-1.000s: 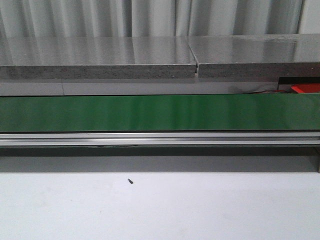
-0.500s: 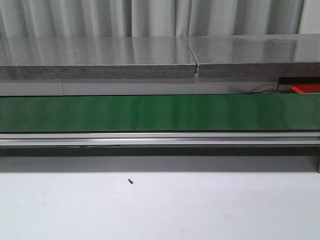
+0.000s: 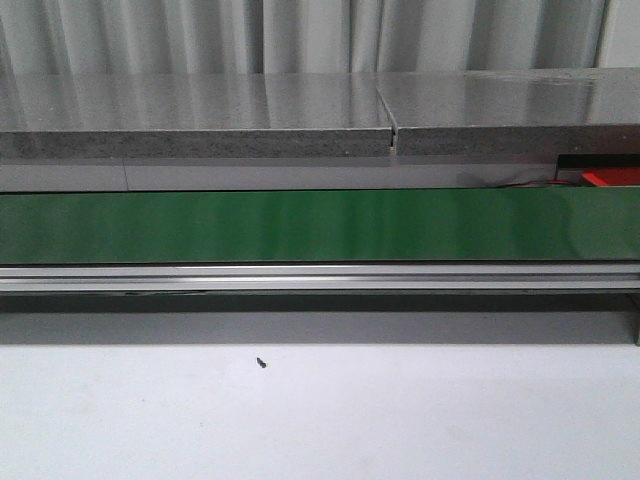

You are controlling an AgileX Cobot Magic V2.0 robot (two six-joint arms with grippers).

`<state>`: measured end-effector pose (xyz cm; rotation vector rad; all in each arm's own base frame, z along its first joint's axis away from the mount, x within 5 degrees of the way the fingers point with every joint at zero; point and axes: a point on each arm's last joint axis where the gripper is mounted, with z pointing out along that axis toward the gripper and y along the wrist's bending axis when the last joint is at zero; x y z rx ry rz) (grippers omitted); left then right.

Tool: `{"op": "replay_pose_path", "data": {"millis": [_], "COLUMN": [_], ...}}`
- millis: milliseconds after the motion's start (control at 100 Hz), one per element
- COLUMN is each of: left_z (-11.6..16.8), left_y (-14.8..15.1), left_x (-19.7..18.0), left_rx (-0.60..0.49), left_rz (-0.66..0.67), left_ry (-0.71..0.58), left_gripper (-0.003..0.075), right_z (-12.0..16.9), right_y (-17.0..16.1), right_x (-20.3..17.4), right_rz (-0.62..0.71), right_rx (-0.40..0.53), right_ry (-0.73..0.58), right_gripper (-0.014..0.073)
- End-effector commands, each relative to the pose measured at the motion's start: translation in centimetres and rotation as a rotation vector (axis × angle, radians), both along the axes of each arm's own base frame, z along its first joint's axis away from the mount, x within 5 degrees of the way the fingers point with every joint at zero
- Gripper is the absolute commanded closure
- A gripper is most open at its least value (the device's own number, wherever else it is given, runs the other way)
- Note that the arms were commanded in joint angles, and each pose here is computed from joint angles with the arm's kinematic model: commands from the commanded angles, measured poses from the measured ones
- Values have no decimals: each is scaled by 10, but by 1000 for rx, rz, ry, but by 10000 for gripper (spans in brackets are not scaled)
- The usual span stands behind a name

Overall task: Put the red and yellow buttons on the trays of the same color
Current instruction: 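Move the left gripper over the next red button on the table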

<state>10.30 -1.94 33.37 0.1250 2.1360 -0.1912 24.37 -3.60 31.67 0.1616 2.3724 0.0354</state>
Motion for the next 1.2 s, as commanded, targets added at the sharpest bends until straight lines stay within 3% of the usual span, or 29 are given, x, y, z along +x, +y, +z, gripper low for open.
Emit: {"op": "replay_pose_path", "data": {"millis": [0, 220, 610, 940, 1190], "left_z": [14, 14, 14, 18, 26], "left_y": [-1, -1, -1, 4, 20], "left_x": [3, 3, 3, 12, 58], "left_rx": [-35, -35, -35, -18, -21], "left_rz": [7, 7, 7, 61, 199], "left_ry": [-93, -93, -93, -134, 3], "left_gripper": [739, 739, 739, 739, 739], "right_z": [19, 13, 8, 11, 9], "right_y": [7, 29, 37, 37, 38], "right_x": [-11, -48, -114, -120, -121], "right_rz": [28, 122, 136, 137, 142], "right_rx": [-37, -48, -63, -64, -58], "right_ry": [-118, -140, -255, -275, -247], "right_gripper": [664, 665, 665, 665, 665]}}
